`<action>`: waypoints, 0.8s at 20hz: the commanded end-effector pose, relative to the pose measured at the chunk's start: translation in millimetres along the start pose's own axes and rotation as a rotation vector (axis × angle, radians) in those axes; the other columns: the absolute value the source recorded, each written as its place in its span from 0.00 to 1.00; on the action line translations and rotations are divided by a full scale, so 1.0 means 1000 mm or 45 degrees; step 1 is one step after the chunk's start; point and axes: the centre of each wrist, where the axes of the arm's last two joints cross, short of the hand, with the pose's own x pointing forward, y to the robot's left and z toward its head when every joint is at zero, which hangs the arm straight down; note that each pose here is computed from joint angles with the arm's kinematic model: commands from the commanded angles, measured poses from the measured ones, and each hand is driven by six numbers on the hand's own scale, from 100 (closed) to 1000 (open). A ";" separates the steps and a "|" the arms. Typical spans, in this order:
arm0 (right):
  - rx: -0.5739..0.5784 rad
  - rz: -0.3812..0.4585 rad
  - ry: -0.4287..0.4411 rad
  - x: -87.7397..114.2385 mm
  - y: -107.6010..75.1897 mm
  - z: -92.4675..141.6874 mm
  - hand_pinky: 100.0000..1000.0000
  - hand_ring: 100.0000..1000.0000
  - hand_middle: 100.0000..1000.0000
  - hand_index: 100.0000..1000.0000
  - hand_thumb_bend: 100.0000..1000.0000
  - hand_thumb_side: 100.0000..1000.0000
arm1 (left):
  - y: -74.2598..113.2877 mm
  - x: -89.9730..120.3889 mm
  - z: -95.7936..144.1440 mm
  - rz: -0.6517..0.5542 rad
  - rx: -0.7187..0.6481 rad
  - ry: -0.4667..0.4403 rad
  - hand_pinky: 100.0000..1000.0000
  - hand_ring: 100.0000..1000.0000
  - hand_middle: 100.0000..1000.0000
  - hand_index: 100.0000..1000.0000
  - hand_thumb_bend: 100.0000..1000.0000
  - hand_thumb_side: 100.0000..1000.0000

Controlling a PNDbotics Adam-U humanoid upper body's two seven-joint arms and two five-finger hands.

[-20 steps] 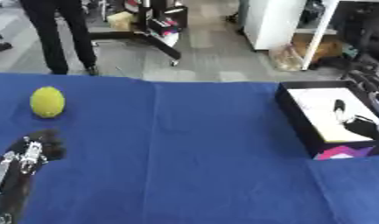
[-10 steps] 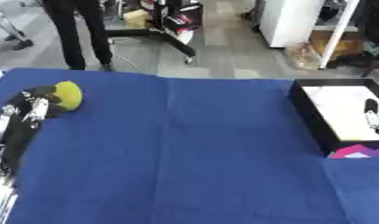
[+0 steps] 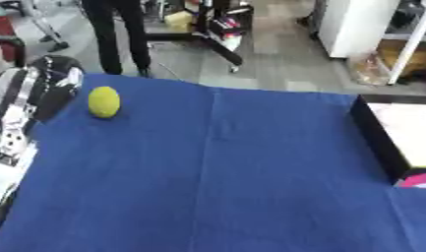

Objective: Pick up the objects with one hand, pass them to the other hand, and then place them into the box on the other side of the table.

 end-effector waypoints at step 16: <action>0.053 -0.289 -0.063 0.053 0.050 -0.004 0.65 0.58 0.24 0.42 0.00 0.20 | -0.024 -0.018 -0.054 -0.675 -0.089 0.392 0.85 0.80 0.79 0.85 0.27 0.55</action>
